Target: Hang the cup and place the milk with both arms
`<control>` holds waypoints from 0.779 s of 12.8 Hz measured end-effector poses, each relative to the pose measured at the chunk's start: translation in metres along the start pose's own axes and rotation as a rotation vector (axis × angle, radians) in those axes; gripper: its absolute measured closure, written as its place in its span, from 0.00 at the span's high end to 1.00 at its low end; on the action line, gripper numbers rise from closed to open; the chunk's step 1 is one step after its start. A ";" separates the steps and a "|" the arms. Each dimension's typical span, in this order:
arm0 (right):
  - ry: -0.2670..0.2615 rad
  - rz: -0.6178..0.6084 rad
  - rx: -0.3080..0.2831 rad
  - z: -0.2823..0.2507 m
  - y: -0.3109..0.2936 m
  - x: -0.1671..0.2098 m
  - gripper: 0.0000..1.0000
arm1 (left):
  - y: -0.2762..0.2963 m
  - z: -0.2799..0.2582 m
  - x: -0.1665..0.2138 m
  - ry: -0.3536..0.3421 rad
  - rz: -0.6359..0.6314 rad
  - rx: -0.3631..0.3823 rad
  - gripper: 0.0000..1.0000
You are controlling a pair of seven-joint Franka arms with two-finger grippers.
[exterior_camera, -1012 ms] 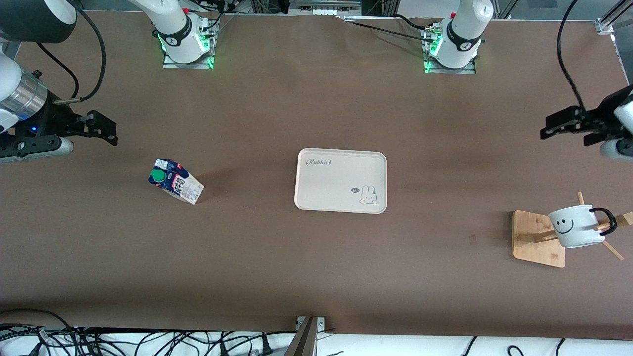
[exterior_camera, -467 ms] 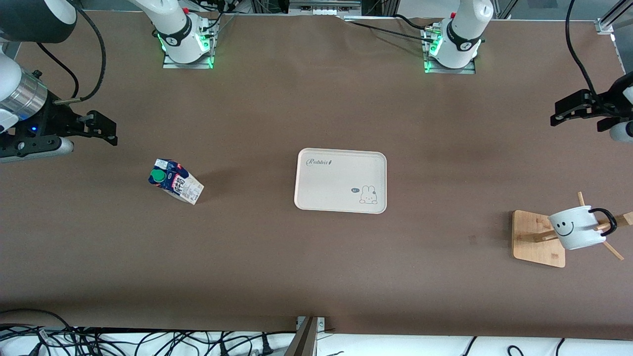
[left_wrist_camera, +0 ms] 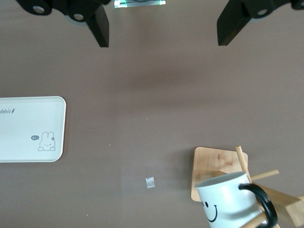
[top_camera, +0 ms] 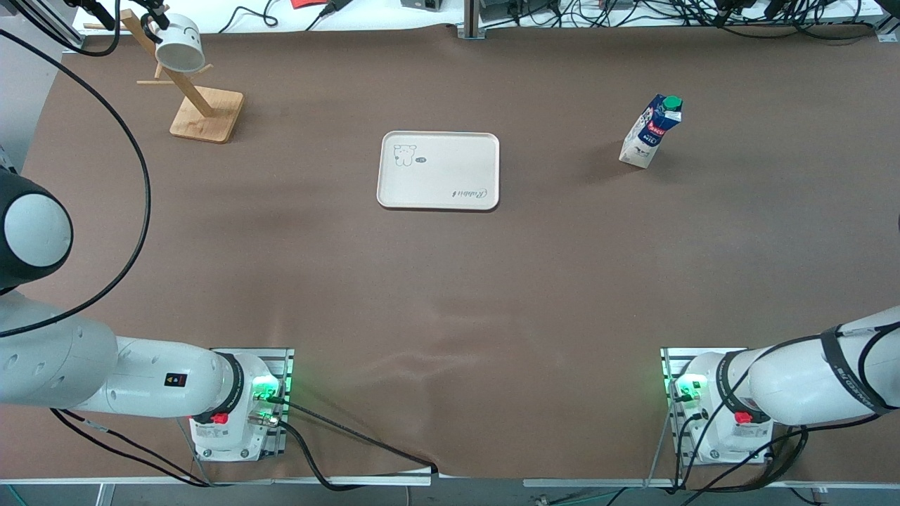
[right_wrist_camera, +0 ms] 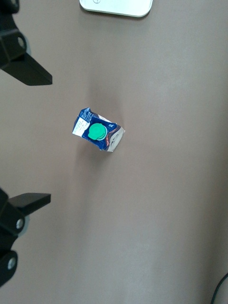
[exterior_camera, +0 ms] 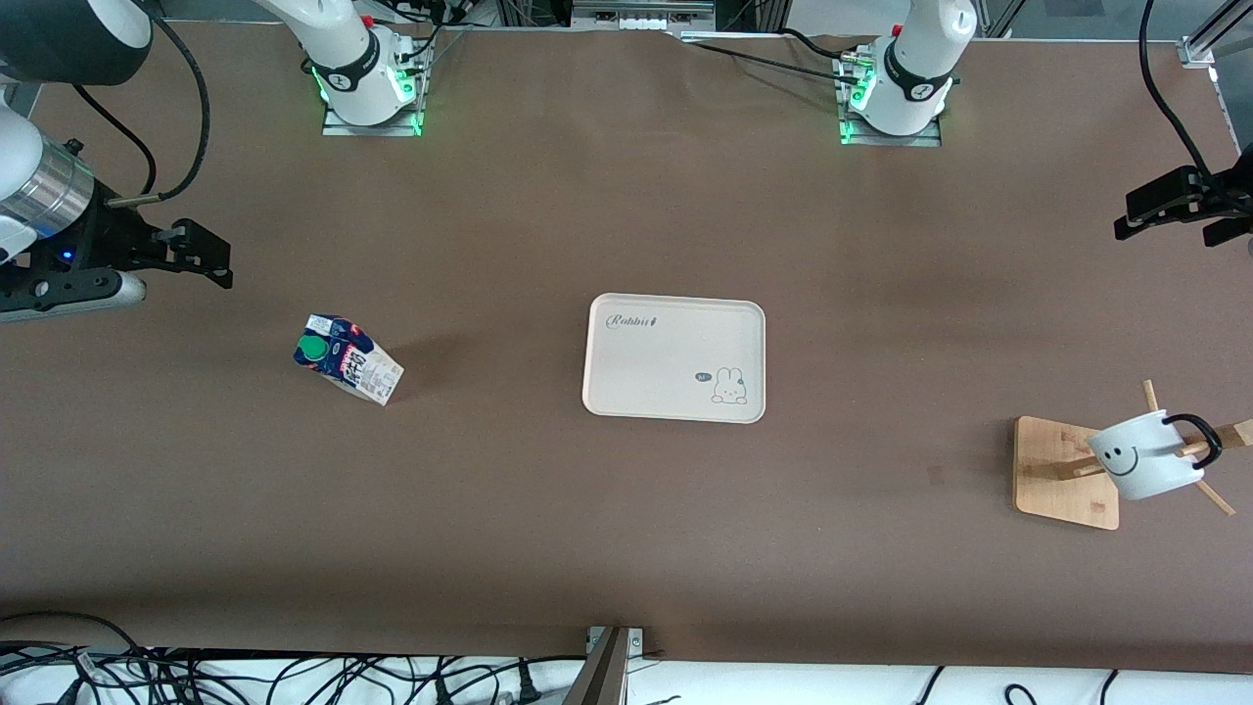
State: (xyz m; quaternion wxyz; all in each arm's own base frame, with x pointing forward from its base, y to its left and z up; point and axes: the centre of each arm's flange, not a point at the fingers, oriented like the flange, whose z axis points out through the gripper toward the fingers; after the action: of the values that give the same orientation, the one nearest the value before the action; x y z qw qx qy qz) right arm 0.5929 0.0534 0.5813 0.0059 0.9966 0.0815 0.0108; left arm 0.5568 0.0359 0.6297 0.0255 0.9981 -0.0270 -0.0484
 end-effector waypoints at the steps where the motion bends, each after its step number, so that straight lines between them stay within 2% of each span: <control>1: 0.000 0.000 0.000 0.000 0.000 0.000 1.00 | 0.005 0.002 -0.003 -0.006 0.010 -0.002 1.00; 6: 0.000 0.000 0.000 0.000 0.000 0.000 1.00 | 0.008 0.003 -0.007 -0.006 0.014 -0.004 1.00; 10: 0.000 0.000 0.000 0.000 0.000 0.000 1.00 | 0.003 0.005 -0.008 -0.012 -0.075 -0.006 1.00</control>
State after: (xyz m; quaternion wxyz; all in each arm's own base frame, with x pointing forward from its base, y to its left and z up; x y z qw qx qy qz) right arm 0.5930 0.0535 0.5814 0.0059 0.9966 0.0815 0.0110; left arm 0.5486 0.0327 0.6253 0.0262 0.9981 0.0105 -0.0553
